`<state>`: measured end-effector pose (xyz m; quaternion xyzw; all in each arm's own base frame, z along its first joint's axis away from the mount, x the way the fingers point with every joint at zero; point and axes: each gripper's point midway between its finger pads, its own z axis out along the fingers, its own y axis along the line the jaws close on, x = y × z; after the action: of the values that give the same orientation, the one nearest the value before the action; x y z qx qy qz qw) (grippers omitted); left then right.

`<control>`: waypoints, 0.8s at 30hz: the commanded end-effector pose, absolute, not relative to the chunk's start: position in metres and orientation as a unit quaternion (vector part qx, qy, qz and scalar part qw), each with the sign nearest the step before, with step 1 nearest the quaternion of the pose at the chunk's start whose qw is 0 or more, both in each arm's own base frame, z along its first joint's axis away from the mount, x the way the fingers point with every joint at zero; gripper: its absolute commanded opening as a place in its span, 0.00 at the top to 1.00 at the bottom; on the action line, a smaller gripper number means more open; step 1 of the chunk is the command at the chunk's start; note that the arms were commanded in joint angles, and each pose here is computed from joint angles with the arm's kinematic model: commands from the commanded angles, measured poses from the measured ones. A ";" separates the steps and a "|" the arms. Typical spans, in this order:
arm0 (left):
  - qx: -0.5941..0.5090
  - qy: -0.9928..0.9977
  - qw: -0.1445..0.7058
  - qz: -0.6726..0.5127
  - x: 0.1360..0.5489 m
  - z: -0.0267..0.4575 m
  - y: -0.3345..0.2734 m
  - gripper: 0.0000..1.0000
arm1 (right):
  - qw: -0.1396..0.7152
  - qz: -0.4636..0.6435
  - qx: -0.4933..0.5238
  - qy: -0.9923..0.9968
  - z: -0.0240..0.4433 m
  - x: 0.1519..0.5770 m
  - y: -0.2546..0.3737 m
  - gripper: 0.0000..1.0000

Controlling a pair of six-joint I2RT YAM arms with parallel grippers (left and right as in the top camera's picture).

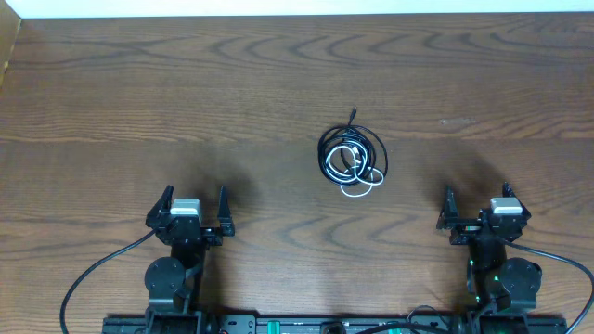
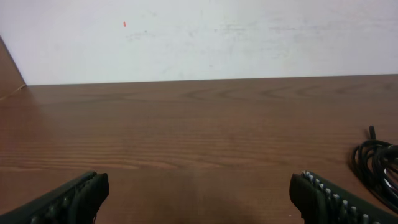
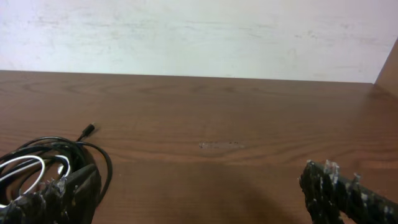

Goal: Untangle cables

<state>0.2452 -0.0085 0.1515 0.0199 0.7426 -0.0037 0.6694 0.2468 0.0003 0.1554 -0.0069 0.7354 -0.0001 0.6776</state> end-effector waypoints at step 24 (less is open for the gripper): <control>0.003 0.758 0.652 -0.008 0.244 0.139 -0.006 0.02 | 0.678 -0.005 -0.001 0.735 0.155 0.246 -0.002 0.01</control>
<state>0.2452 -0.0084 0.1516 0.0167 0.7425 -0.0063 0.6696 0.2468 -0.0007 0.1554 -0.0048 0.7354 -0.0023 0.6776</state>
